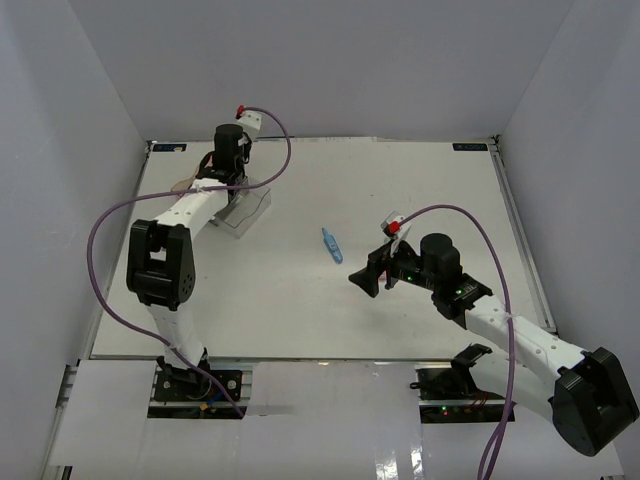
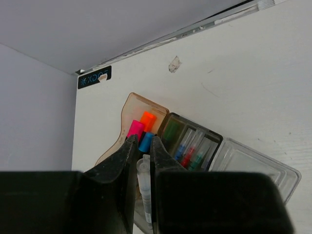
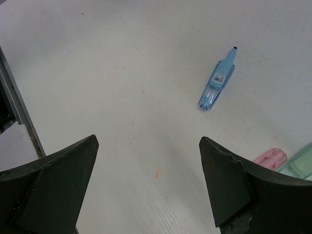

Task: Sort the stationery into containers
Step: Place the pen in the storage box.

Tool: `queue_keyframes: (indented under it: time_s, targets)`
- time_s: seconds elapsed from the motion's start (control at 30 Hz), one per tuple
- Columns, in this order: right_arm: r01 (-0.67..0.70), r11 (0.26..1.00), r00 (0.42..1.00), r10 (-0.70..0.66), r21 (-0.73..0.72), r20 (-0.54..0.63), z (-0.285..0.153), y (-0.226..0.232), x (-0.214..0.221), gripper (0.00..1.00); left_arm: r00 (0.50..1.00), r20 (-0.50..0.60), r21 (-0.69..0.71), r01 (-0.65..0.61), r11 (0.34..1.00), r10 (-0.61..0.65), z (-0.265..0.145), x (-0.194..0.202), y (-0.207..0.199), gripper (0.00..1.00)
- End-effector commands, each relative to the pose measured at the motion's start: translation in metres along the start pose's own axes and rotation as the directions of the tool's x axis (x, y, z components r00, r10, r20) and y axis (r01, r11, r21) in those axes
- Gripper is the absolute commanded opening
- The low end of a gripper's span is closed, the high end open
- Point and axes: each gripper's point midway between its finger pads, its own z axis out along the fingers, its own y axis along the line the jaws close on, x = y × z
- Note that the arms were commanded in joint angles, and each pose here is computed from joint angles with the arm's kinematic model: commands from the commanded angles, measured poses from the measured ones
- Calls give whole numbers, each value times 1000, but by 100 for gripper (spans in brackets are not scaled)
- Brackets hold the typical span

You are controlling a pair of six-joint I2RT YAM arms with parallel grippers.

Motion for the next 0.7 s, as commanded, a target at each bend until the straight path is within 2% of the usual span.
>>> queue_keyframes:
  time_s: [0.0,0.13,0.2,0.3,0.33,0.37,0.5,0.53,0.57,0.63,0.67]
  targets:
    - [21,1000,1000,-21,10,17,-1,-2,-3,91,999,35,-20,-14,1000,15,14,-10,3,0]
    - [19,999,1000,-20,26,17,-1,-6,-3,91,999,-30,14,-13,1000,14,31,19,-17,0]
    - [17,999,1000,-18,46,17,-1,-9,-2,91,998,-60,17,-12,1000,13,35,33,-23,3]
    - [9,997,1000,-10,82,14,-2,-15,-1,92,996,-89,13,-1,1000,2,37,45,-28,32]
    - [4,996,1000,-5,95,8,-2,-17,0,92,996,-89,9,11,1000,-10,36,45,-27,47]
    - [3,994,1000,-4,107,7,-3,-19,1,93,996,-88,10,16,1000,-15,34,43,-26,54]
    - [-19,976,1000,21,215,-10,-5,-38,4,94,994,-65,-2,84,996,-84,15,21,-11,77]
    - [-23,971,999,29,236,-18,-6,-41,5,94,993,-49,9,109,994,-109,10,12,-9,81]
    - [-30,965,999,39,260,-27,-7,-45,7,95,986,-27,12,163,987,-162,-4,-2,-1,89]
    - [-63,933,994,88,353,-57,-11,-60,15,96,976,-12,42,220,975,-219,-20,-13,2,98]
    - [-76,922,990,114,380,-77,-11,-64,22,96,960,0,53,278,959,-279,-37,-24,9,98]
